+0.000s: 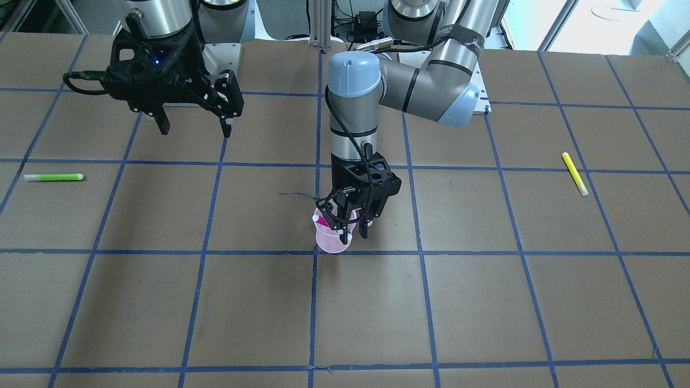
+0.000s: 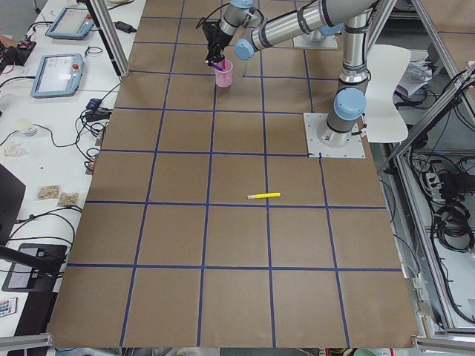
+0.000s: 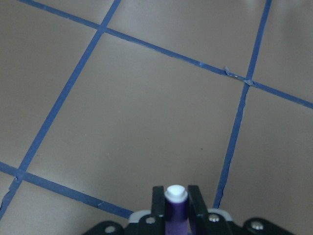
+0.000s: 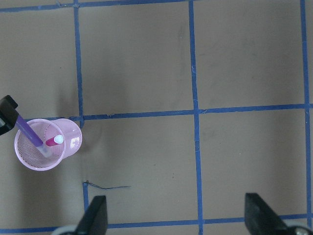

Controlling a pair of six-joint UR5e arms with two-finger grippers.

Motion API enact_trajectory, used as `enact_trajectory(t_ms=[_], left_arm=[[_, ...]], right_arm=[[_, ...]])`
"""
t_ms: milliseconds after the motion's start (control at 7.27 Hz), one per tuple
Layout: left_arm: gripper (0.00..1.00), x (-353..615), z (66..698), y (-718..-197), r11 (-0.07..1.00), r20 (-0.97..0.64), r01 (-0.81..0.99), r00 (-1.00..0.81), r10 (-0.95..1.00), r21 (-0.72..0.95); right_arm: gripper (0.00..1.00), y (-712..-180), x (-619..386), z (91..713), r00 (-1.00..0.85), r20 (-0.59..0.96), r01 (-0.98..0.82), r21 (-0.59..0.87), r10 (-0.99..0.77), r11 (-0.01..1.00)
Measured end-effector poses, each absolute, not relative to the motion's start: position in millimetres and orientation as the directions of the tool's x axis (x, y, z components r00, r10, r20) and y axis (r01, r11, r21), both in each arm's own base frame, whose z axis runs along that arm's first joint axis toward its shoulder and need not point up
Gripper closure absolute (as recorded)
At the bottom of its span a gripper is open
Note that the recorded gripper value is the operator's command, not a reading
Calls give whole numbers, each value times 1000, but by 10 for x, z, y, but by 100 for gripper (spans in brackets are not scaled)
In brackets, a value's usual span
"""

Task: Insert purple and pink pens into pink cup

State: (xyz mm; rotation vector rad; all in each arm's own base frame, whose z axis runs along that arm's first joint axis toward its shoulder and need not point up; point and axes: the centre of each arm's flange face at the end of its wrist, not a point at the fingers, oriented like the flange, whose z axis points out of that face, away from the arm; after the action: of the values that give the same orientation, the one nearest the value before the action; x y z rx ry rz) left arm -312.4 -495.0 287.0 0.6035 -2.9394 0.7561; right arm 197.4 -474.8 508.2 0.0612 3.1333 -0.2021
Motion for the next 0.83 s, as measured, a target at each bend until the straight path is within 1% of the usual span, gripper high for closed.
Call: enact_trajectory(t_ms=[275,550,826], left_arm=[[0,-3133,2900,-4955,803,146,-384,-922,-358,-455],[0,-3060,3065,-5086,839,117,-313,-949,-292,-444],[0,-2765,3505,-5447,905,135,-272,-961,-240,-328]], right_arm=[[0,-4751,1970,5078,-999,-3,38,-128,38,991],[0,-4752,1970,5077,-999,-3,37,-127,37,991],[0,-4746,1969,5083,-999,-3,37,-128,37,991]])
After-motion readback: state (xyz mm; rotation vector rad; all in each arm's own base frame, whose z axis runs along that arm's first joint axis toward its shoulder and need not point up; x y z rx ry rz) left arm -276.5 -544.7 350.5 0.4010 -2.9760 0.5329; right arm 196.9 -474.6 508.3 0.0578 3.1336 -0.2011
